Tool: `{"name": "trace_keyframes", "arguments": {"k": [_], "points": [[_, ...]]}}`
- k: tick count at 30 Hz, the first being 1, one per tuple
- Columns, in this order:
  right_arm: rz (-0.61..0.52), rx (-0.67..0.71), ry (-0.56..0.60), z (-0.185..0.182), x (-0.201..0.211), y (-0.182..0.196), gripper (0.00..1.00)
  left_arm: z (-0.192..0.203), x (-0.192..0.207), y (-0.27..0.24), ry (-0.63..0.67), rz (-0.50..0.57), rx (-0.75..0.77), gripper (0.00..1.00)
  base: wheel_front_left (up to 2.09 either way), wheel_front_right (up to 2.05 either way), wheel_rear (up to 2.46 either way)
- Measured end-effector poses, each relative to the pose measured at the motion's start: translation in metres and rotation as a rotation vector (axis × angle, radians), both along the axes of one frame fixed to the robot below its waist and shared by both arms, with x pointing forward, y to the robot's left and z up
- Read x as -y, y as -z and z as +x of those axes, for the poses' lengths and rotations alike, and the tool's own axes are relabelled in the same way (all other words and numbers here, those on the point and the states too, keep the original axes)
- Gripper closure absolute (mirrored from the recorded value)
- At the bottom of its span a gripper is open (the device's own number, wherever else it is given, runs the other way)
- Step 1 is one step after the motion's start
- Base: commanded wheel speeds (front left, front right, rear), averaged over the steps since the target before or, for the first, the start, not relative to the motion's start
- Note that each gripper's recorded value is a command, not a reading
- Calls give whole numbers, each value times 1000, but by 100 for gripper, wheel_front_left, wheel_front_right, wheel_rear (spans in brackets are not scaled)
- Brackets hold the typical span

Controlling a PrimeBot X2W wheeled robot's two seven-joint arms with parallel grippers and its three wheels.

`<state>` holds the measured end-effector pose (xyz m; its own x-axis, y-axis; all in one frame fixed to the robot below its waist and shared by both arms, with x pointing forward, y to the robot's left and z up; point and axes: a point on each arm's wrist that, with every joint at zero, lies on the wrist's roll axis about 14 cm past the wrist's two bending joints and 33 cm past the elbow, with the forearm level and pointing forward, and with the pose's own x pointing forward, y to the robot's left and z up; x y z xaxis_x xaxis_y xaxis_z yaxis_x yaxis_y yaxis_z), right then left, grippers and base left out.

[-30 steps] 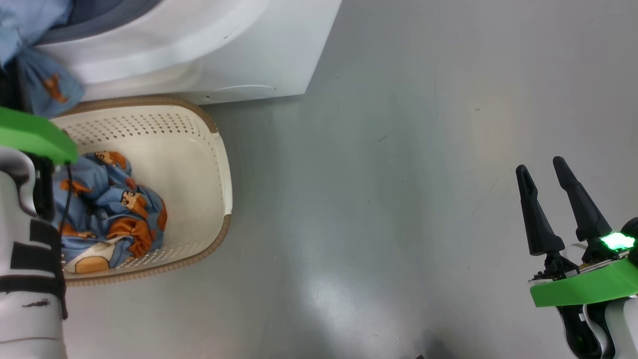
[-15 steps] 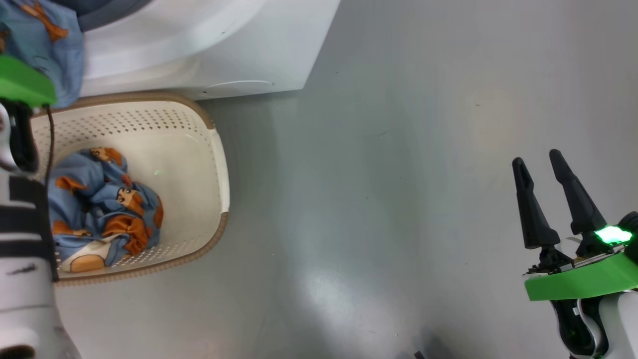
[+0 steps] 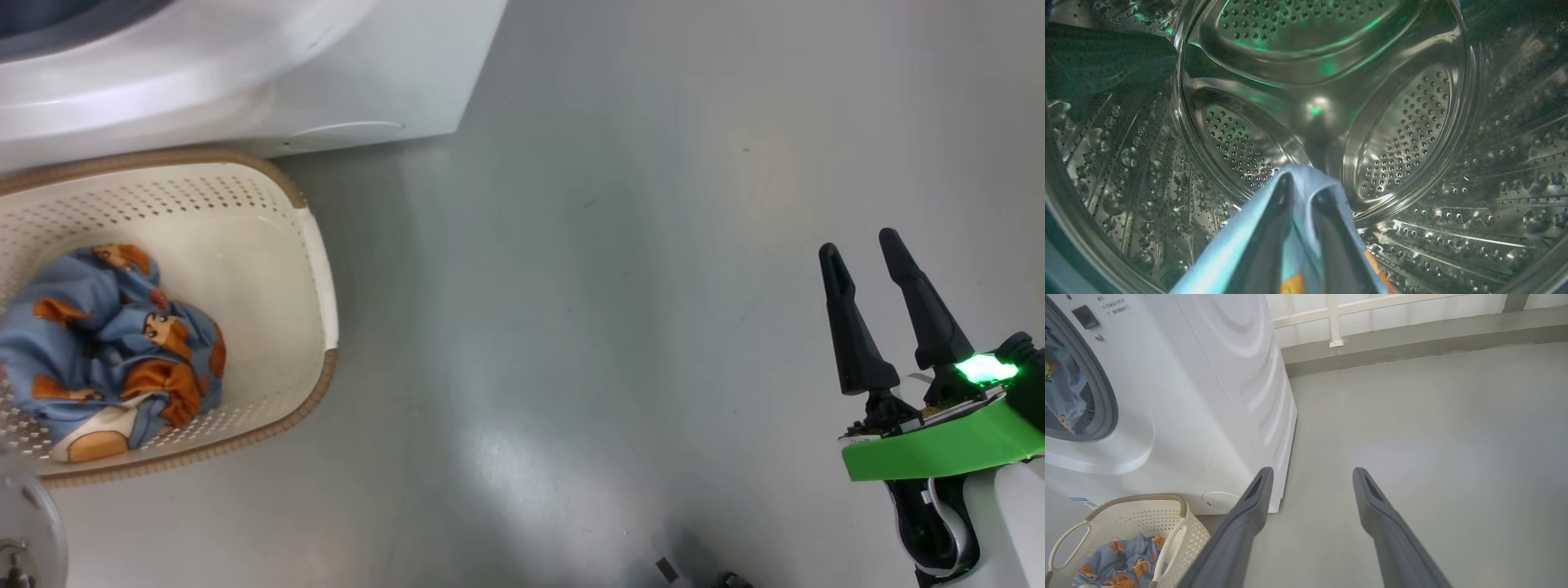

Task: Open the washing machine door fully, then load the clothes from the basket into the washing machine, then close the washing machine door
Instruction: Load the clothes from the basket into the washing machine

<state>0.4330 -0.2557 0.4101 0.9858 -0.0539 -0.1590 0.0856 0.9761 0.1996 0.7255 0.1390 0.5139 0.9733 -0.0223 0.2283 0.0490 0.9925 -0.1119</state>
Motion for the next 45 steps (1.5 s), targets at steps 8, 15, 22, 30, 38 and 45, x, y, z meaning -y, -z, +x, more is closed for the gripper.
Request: {"name": "trace_keyframes", "arguments": {"k": [8,15,22,30,38,45], "points": [[19,-10,14,-1,0,5,0,-3,4,14,6,-9,-18,0,0,0,0],[27,-5,7,1,-3,5,0,-8,8,18,30,-26,-36,0,0,0,0],[35,9,-8,5,-8,1,0,-27,12,54,51,-42,-145,0,0,0,0],[33,32,-36,11,-12,-5,0,-56,6,79,49,-35,-219,0,0,0,0],[27,42,-60,13,-16,-8,0,-92,-9,99,30,-36,-274,0,0,0,0],[30,46,-79,15,-21,-9,0,-124,-26,110,-8,-58,-299,0,0,0,0]]}}
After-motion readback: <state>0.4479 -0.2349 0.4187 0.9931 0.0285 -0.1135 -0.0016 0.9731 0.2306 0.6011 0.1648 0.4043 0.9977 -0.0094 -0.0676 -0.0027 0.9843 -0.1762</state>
